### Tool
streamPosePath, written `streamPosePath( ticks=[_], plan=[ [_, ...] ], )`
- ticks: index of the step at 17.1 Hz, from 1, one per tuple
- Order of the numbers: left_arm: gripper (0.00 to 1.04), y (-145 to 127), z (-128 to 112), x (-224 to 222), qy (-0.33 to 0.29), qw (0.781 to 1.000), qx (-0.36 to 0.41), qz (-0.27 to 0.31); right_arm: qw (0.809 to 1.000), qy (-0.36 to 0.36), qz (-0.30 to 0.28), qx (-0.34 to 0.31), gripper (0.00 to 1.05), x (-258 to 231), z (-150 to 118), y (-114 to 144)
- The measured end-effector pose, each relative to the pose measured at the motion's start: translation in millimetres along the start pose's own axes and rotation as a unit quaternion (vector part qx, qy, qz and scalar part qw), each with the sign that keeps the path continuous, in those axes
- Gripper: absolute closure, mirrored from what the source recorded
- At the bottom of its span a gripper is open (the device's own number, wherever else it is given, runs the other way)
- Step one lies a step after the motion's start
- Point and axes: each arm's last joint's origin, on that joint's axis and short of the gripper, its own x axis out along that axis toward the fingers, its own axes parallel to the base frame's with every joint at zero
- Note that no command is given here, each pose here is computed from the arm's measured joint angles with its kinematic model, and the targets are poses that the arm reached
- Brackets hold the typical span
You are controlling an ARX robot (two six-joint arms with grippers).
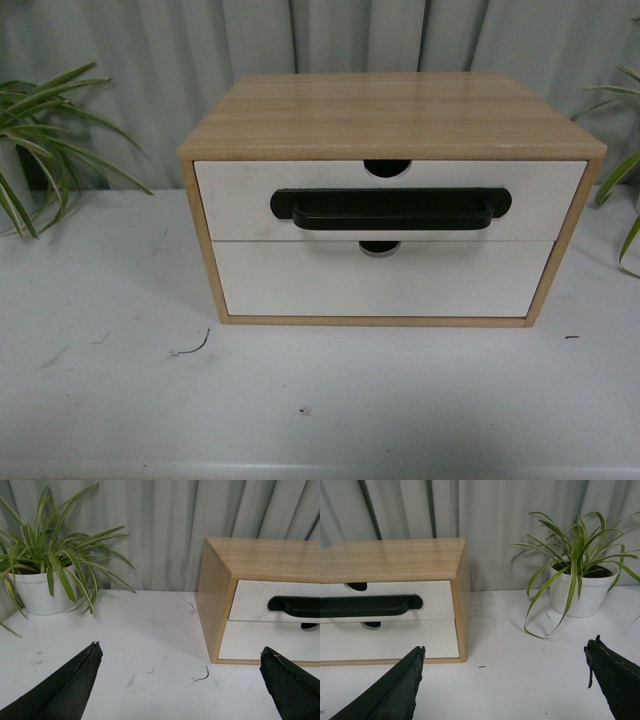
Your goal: Pull drawer
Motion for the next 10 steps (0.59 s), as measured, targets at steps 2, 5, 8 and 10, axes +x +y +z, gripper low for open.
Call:
streamPosePath(
  ticks=[2, 5, 8, 10],
  plan=[
    [0.07, 0.0, 0.0, 0.0, 0.0, 1.0, 0.0, 0.0, 1.0, 0.0, 0.0, 0.0, 0.06, 0.0, 0.0, 0.0],
    [0.07, 0.0, 0.0, 0.0, 0.0, 1.0, 0.0, 0.0, 1.0, 0.0, 0.0, 0.0, 0.06, 0.0, 0.0, 0.0],
    [0.07, 0.0, 0.0, 0.0, 0.0, 1.0, 0.0, 0.0, 1.0, 0.0, 0.0, 0.0, 0.06, 0.0, 0.0, 0.0],
    [0.07, 0.0, 0.0, 0.0, 0.0, 1.0, 0.0, 0.0, 1.0, 0.0, 0.0, 0.0, 0.06, 0.0, 0.0, 0.0]
  ],
)
